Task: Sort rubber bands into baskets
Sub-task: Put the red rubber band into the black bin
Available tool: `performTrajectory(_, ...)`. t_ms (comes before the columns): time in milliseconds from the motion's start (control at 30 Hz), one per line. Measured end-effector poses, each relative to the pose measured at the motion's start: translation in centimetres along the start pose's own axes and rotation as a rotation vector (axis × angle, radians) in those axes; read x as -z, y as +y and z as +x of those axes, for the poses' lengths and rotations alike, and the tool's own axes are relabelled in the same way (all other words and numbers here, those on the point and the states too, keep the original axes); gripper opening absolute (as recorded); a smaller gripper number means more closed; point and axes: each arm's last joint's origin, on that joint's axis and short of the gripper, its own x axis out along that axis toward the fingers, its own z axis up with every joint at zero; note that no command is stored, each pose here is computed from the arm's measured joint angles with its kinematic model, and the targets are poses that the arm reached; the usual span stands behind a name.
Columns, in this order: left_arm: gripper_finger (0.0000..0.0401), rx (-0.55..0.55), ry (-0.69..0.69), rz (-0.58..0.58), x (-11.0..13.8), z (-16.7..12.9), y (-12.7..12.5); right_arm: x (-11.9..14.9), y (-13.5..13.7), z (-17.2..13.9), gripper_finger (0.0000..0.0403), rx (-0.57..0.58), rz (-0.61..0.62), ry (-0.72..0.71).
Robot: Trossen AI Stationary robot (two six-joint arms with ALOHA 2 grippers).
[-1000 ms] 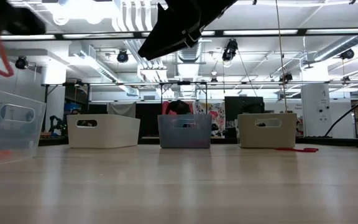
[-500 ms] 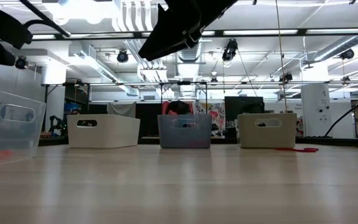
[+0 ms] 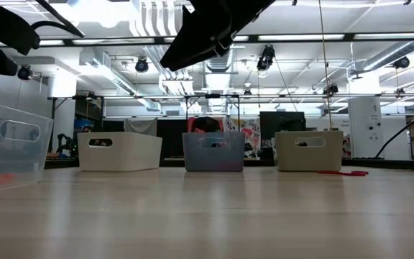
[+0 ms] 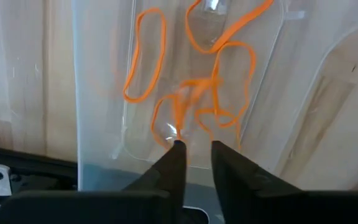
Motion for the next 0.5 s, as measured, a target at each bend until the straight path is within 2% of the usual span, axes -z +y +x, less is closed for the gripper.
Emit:
performTrajectory(267, 0.0127, 0.001, -0.001, 0.024, 0.0, 0.0, 0.0, 0.3, 0.0, 0.0, 0.0201, -0.002, -0.003, 0.034)
performTrajectory(367, 0.0137, -0.005, -0.016, 0.028, -0.1, -0.1, 0.0, 0.5, -0.2, -0.6, 0.0201, 0.000, 0.021, 0.075)
performTrajectory(500, 0.0139, -0.062, -0.132, 0.072, -0.6, -1.0, -0.2, 0.8, -0.7, -2.0, 0.0201, 0.009, 0.081, 0.152)
